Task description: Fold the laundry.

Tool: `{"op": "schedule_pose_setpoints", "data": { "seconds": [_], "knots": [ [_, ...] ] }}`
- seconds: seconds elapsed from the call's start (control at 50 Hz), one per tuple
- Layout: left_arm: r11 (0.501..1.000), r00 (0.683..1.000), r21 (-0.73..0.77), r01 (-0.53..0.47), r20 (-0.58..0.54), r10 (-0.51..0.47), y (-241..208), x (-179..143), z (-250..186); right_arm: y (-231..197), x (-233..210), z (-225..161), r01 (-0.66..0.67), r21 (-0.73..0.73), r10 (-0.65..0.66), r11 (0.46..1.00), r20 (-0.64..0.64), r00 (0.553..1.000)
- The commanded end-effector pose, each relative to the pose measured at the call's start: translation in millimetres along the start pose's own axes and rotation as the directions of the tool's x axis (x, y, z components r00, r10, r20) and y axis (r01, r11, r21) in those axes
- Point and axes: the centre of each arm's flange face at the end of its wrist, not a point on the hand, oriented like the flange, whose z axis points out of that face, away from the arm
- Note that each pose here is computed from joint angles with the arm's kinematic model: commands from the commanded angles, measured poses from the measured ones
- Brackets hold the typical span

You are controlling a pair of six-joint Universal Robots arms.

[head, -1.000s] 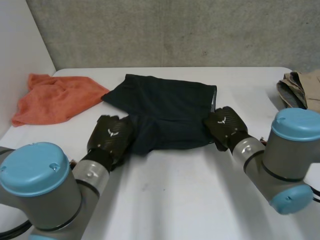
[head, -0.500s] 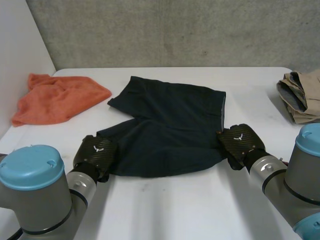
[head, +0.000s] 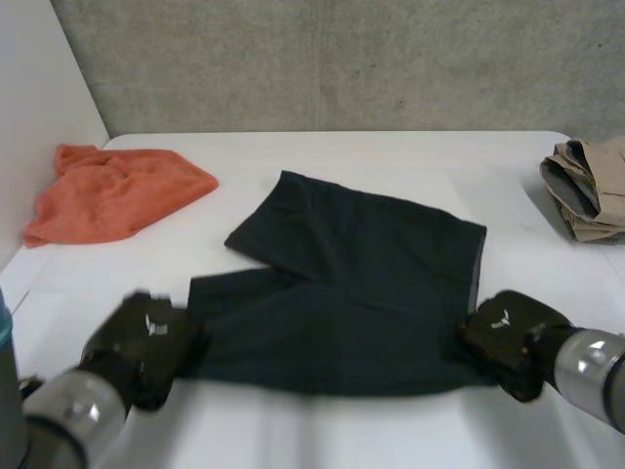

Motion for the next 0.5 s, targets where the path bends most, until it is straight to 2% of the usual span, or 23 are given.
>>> {"op": "schedule_pose_setpoints", "data": {
  "seconds": [0.02, 0.08, 0.18, 0.22, 0.3, 0.4, 0.5],
  "knots": [
    [0.985, 0.969, -0.045, -0.169, -0.19, 0.158, 2.1, 21.6, -38.8, -1.6, -8.0, -24.0, 0.015, -0.005, -0.014, 1.0, 0.122, 0.992],
    [0.987, 0.977, 0.013, -0.16, -0.137, 0.161, -9.0, 17.0, -24.9, -6.7, -0.7, -19.5, -0.005, 0.045, 0.001, 0.999, 0.095, 0.995],
    [0.976, 0.99, 0.169, -0.14, -0.001, 0.142, -40.8, 11.4, 40.3, -12.1, 21.9, 5.9, -0.091, 0.12, 0.093, 0.989, -0.017, 0.995],
    [0.963, 0.991, 0.235, -0.135, 0.059, 0.124, -55.7, 8.6, 70.7, -9.4, 29.5, 25.3, -0.135, 0.119, 0.141, 0.984, -0.045, 0.989],
    [0.953, 0.987, 0.27, -0.135, 0.118, 0.106, -68.5, 8.1, 118.4, -5.3, 37.9, 44.6, -0.172, 0.096, 0.181, 0.98, -0.096, 0.979],
    [0.968, 0.984, 0.207, -0.143, 0.133, 0.117, -66.3, 7.1, 132.7, -2.0, 43.9, 47.3, -0.242, 0.103, 0.255, 0.965, -0.147, 0.956],
    [0.969, 0.986, 0.202, -0.142, 0.117, 0.121, -64.9, 11.5, 129.6, -17.0, 57.5, 20.3, -0.344, 0.217, 0.386, 0.914, -0.195, 0.902]
  ]
}}
